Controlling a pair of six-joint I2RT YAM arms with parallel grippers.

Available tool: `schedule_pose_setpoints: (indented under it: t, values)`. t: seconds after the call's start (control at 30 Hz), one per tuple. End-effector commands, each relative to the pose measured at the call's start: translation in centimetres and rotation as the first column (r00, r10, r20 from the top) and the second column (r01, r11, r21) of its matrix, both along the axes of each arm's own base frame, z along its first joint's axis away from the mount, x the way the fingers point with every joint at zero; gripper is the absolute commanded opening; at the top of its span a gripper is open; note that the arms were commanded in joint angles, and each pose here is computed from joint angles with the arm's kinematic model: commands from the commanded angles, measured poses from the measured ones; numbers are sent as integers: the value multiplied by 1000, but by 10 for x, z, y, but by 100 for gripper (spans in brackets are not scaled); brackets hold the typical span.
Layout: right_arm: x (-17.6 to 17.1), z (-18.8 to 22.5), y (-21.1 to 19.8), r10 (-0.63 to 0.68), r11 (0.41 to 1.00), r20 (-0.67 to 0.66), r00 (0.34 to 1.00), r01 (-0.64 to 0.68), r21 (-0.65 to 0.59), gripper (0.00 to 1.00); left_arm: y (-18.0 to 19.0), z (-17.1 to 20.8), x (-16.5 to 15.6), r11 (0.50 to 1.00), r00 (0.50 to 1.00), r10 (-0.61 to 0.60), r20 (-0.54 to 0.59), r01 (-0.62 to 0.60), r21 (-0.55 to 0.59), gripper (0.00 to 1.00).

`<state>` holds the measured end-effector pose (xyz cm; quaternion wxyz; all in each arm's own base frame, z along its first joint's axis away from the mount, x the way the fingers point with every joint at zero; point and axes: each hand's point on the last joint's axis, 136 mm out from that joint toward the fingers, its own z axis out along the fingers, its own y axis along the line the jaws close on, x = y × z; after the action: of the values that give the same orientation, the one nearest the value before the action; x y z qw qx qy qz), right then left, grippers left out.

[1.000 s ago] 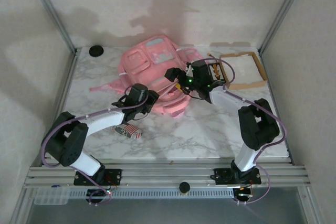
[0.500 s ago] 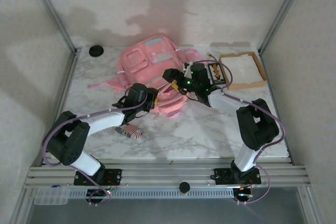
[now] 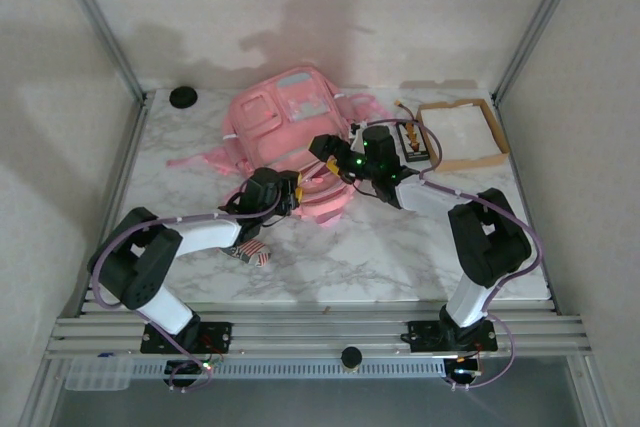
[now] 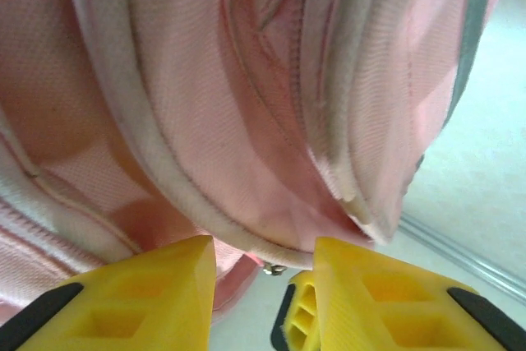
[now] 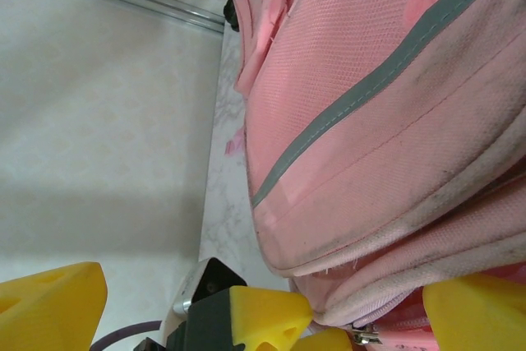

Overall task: Pack the student bag
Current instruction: Zip the student bag at the center of the table.

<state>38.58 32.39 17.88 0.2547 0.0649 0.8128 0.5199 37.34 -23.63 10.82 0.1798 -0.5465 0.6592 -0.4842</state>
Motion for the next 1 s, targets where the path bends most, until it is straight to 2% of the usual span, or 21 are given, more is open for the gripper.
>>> schedule_pose_setpoints:
  t: [0.0,0.27,0.37,0.43,0.57,0.8,0.87,0.97]
  values:
    - [-3,32,8,13,998,100,995,-18,54,99,3,-4,6,998,998,59,0,-59,-37,35]
    - [-1,30,9,8,999,114,993,-13,45,99,-7,-16,10,995,998,60,-33,-63,-75,28]
    - [-2,31,10,13,999,125,992,-17,30,99,-8,-16,13,991,997,75,-26,-77,-109,17]
    - [-2,29,9,14,1000,132,991,-14,4,99,-9,-15,15,992,997,75,-26,-77,-102,14]
    - [-5,18,5,25,998,145,989,-16,-59,99,-8,-13,18,991,997,80,-20,-82,-102,0]
    - [-13,5,-5,172,959,250,953,-104,-265,98,-3,5,18,993,997,75,14,-73,-92,0]
    - [-18,0,-9,235,940,270,934,-148,-307,91,1,11,18,993,997,79,22,-77,-90,0]
    - [-30,-2,-8,348,904,323,880,-225,-363,88,6,25,19,992,995,88,52,-82,-99,0]
